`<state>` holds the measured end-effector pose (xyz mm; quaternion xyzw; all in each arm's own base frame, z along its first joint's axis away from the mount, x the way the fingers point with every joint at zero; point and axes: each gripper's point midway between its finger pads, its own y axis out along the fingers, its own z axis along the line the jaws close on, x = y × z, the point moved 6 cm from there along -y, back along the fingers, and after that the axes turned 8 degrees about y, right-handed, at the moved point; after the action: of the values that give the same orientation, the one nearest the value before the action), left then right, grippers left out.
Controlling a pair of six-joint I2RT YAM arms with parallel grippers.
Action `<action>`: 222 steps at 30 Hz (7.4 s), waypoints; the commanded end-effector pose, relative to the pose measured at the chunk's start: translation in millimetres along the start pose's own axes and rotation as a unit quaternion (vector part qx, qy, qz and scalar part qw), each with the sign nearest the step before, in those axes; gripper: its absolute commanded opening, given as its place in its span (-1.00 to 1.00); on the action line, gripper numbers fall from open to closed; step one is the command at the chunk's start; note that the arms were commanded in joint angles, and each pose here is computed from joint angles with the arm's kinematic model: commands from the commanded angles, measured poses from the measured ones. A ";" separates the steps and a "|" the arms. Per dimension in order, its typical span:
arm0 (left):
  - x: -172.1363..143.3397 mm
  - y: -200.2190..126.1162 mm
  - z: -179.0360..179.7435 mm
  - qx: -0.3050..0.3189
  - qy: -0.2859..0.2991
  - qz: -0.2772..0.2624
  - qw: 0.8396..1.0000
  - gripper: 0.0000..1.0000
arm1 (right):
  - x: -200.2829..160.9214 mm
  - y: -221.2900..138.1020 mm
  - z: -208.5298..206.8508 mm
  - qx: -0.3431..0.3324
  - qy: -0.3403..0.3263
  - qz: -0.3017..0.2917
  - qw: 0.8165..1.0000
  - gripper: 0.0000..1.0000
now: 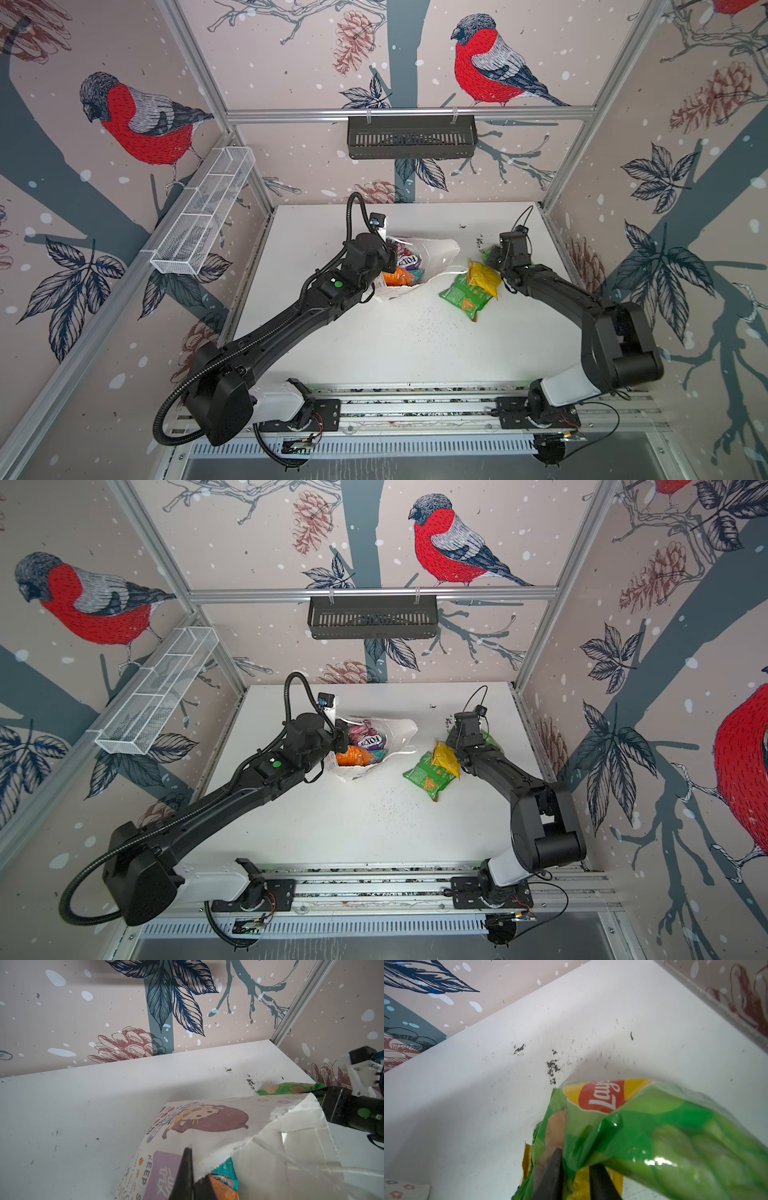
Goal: Take the snacks out of the paper bag
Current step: Place the snack at the top-right of the table, then pick up the snack from the paper bag.
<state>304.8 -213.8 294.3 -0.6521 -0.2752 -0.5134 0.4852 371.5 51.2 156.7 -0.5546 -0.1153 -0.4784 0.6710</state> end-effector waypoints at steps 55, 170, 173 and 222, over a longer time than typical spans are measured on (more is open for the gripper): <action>63.9 14.4 94.1 0.259 0.013 -0.092 0.961 -1.00 | -11.3 -83.6 56.3 0.134 -0.080 -0.061 0.986 1.00; -7.3 -5.6 46.1 0.146 0.000 -0.073 0.987 -1.00 | -156.1 -135.9 244.5 0.461 -0.157 0.150 0.860 -0.99; -6.9 -7.5 46.9 0.148 -0.001 -0.074 0.986 -1.00 | -145.9 -138.8 241.2 0.459 -0.153 0.141 0.864 -0.99; -6.3 -8.3 48.1 0.155 0.002 -0.071 0.985 -1.00 | -34.3 -151.2 71.0 0.216 -0.035 -0.113 0.969 -1.00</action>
<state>315.6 -166.3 288.0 -0.5458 -0.3878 -0.5026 0.5469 265.2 153.7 265.4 -0.3765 -0.3327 -0.4755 0.7221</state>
